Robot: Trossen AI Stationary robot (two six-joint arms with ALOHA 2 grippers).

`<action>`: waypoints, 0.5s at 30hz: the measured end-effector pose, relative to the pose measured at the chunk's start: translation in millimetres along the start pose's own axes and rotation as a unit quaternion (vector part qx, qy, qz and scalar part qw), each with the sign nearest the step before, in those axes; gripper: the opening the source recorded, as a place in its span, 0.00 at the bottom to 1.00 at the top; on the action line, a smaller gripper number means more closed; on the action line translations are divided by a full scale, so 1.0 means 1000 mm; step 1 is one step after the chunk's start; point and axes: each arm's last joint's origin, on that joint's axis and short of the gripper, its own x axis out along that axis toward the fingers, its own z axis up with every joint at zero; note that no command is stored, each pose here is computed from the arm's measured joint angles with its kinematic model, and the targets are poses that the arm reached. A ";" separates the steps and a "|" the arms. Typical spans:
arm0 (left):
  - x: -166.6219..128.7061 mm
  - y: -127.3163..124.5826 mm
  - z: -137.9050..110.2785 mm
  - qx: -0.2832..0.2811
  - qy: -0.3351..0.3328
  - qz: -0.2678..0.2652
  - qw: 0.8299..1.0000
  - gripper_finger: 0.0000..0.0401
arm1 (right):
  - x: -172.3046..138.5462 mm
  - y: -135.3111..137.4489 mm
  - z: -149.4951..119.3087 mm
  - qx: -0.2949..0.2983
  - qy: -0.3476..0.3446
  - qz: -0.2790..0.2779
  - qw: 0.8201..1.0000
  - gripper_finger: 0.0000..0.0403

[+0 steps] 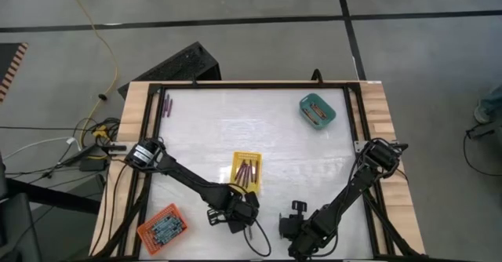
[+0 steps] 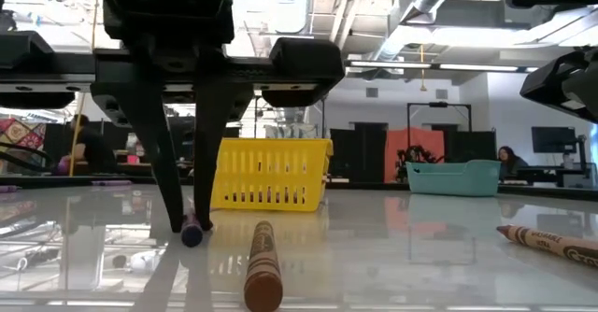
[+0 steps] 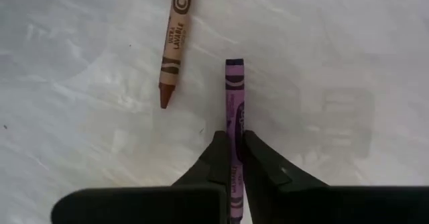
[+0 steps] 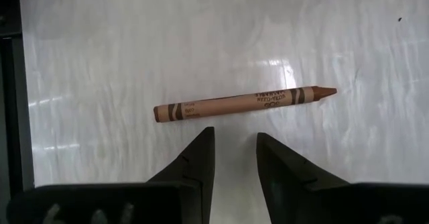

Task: Sort crayons
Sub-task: Put the violet crayon into the yellow basket

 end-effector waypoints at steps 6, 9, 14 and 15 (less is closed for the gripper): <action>-0.011 0.002 0.009 0.021 0.028 0.006 0.999 0.00 | 0.000 0.000 0.000 -0.003 0.000 0.000 1.000 0.29; -0.024 0.004 0.015 0.034 0.042 0.007 0.998 0.00 | 0.000 0.000 0.000 -0.008 0.000 0.000 1.000 0.29; -0.045 0.007 0.023 0.059 0.064 0.017 0.996 0.00 | 0.000 0.000 0.000 -0.009 0.000 0.000 1.000 0.29; -0.049 0.009 0.024 0.065 0.067 0.021 0.995 0.00 | 0.000 0.000 0.000 -0.009 0.000 -0.001 1.000 0.29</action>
